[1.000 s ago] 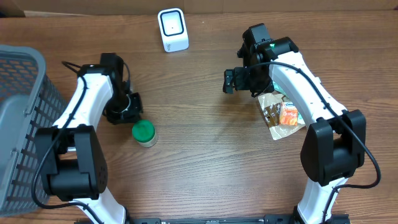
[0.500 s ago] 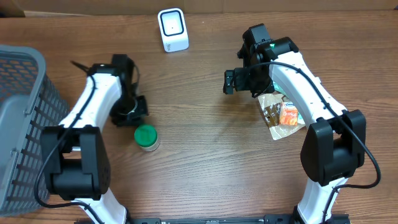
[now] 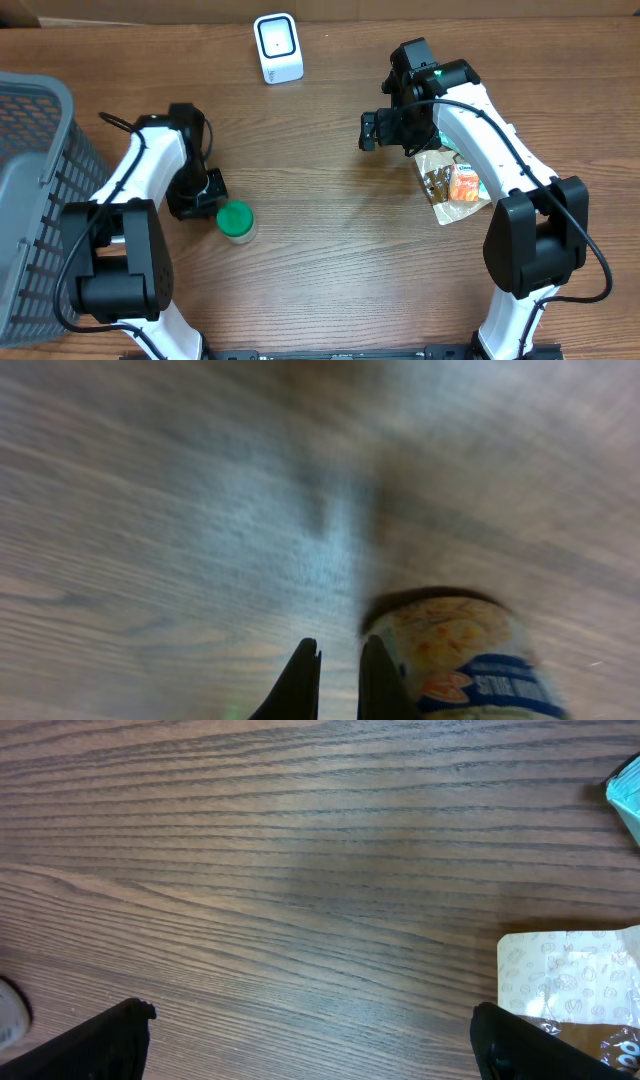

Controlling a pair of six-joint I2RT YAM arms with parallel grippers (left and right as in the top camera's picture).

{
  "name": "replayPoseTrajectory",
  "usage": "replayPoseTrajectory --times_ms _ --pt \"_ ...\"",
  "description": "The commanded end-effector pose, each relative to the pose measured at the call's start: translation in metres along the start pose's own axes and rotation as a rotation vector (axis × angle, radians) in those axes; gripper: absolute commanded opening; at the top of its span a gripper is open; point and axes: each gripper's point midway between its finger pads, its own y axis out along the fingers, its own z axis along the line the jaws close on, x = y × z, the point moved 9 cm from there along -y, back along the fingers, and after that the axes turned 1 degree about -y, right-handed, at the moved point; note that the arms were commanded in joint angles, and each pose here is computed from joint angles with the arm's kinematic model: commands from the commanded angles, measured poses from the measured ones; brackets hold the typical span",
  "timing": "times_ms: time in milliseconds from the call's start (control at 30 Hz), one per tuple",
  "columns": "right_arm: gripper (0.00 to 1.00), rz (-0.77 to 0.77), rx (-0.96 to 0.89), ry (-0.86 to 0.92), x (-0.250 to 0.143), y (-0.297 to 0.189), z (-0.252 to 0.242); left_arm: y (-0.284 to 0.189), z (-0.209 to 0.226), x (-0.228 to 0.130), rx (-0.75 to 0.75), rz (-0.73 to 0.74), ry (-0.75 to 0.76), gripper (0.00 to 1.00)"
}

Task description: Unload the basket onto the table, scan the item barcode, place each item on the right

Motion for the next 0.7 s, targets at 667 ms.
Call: replayPoseTrajectory --times_ms 667 --pt "1.00 -0.019 0.009 -0.011 0.005 -0.004 0.002 0.007 -0.046 -0.020 -0.279 0.088 0.139 0.04"
